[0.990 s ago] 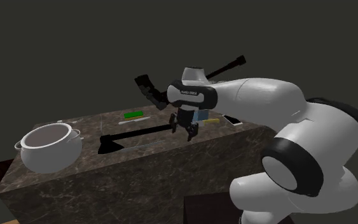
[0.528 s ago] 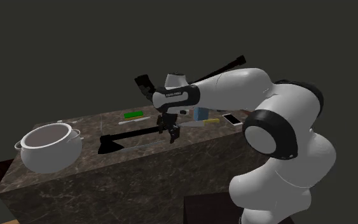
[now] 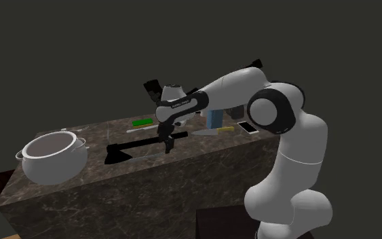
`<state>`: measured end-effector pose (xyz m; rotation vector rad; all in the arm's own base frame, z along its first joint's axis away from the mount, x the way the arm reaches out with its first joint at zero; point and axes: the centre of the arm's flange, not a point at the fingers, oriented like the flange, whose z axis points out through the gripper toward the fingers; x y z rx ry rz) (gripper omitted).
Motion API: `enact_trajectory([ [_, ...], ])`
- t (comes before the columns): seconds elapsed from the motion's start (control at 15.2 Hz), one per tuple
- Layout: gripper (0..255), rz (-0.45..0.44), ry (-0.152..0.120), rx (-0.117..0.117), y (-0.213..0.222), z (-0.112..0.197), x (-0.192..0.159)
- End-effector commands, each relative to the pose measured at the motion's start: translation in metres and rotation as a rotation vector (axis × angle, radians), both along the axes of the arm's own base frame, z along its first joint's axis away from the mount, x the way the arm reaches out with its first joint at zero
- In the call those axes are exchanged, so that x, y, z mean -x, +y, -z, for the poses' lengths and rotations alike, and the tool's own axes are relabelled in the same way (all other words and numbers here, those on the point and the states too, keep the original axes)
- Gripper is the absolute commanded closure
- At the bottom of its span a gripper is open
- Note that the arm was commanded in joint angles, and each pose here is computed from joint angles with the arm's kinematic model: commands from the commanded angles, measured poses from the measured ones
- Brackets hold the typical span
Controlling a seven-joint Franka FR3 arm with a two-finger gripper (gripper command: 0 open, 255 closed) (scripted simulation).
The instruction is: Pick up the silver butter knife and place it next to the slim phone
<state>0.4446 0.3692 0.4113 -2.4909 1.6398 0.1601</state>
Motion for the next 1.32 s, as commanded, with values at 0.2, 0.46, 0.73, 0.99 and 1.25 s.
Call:
enact_trajectory([
  [0.2, 0, 0.137, 0.018, -0.009, 0.036, 0.028, -0.044],
  [0.46, 0, 0.137, 0.018, -0.009, 0.040, 0.049, -0.044],
  [0.73, 0, 0.137, 0.018, -0.009, 0.044, 0.067, -0.044],
  [0.99, 0, 0.137, 0.018, -0.009, 0.044, 0.067, -0.044],
  [1.25, 255, 0.137, 0.018, -0.009, 0.044, 0.067, -0.044],
])
